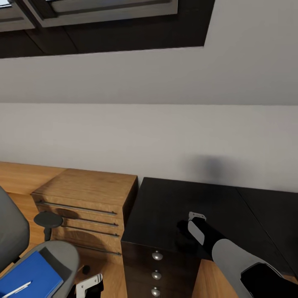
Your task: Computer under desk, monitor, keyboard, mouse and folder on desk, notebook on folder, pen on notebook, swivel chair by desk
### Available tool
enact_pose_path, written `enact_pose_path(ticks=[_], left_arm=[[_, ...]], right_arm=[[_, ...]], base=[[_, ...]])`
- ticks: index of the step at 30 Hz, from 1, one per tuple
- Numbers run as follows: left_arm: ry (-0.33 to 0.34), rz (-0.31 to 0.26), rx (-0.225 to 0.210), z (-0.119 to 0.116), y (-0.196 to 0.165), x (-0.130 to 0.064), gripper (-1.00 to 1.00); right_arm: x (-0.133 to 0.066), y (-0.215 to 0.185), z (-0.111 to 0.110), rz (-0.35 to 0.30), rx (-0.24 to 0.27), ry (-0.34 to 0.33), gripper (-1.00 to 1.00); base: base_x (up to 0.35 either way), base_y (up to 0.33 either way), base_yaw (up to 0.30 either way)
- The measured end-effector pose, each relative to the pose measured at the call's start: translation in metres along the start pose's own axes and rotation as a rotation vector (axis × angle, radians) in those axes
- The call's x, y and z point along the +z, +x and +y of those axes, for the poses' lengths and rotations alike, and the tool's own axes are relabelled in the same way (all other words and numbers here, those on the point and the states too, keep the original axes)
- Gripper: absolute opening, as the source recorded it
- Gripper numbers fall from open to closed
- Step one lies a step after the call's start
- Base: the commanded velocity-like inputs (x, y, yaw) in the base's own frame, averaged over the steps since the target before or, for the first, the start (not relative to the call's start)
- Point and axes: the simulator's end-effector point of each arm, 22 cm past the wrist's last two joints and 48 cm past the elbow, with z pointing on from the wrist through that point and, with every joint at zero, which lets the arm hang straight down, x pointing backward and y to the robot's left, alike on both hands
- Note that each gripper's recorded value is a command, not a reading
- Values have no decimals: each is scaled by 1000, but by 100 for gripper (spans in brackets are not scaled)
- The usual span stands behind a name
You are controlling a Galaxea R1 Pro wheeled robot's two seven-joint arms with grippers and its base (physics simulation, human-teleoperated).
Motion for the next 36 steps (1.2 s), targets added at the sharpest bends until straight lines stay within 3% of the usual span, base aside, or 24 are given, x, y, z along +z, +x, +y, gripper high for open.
enact_pose_path(ticks=[36], left_arm=[[0, -2, 0, 1, 12, 6, 100]], right_arm=[[9, 3, 0, -16, -23, 3, 100]], base=[[0, 0, 0]])
